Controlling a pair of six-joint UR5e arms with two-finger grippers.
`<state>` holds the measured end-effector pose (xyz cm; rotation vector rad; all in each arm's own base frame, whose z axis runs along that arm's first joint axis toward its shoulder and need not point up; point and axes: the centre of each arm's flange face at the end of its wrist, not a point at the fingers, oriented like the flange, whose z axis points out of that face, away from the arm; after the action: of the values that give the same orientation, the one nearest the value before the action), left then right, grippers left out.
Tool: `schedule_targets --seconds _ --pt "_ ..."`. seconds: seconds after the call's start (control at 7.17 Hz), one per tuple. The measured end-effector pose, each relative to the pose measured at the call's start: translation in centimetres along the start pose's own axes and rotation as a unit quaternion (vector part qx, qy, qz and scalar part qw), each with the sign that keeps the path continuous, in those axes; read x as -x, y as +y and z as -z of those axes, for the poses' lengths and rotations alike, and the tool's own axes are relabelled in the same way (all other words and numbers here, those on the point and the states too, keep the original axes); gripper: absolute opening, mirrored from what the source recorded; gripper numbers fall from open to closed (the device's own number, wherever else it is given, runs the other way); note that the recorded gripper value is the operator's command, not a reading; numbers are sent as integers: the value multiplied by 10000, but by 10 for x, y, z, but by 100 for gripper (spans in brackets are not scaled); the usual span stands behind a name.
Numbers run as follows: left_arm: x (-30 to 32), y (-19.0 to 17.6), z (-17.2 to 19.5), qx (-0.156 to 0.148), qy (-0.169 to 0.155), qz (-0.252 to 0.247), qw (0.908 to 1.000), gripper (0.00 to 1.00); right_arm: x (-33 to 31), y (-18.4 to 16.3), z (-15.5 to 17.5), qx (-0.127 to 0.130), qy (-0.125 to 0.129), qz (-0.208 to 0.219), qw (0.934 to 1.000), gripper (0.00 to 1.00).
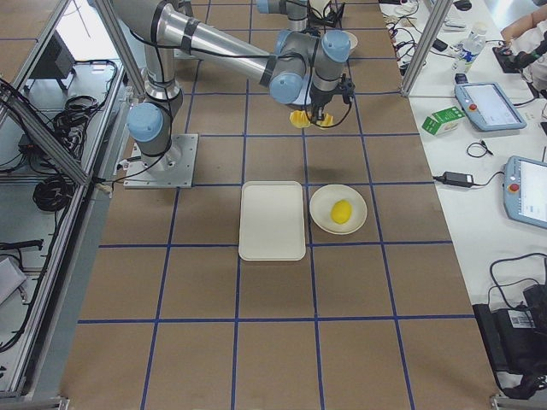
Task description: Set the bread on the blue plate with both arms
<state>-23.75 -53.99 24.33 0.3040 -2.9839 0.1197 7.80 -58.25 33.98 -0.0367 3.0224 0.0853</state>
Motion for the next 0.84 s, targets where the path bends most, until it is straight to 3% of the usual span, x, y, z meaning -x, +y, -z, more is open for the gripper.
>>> schedule_targets --seconds 0.42,0.84 --pt "-4 -18 126 429 -810 -478 9946 100 127 -11 -44 -407 -254 93 9988 0" --pt "0 -7 246 443 -985 -518 9928 100 240 13 -125 -197 -266 -287 9990 0"
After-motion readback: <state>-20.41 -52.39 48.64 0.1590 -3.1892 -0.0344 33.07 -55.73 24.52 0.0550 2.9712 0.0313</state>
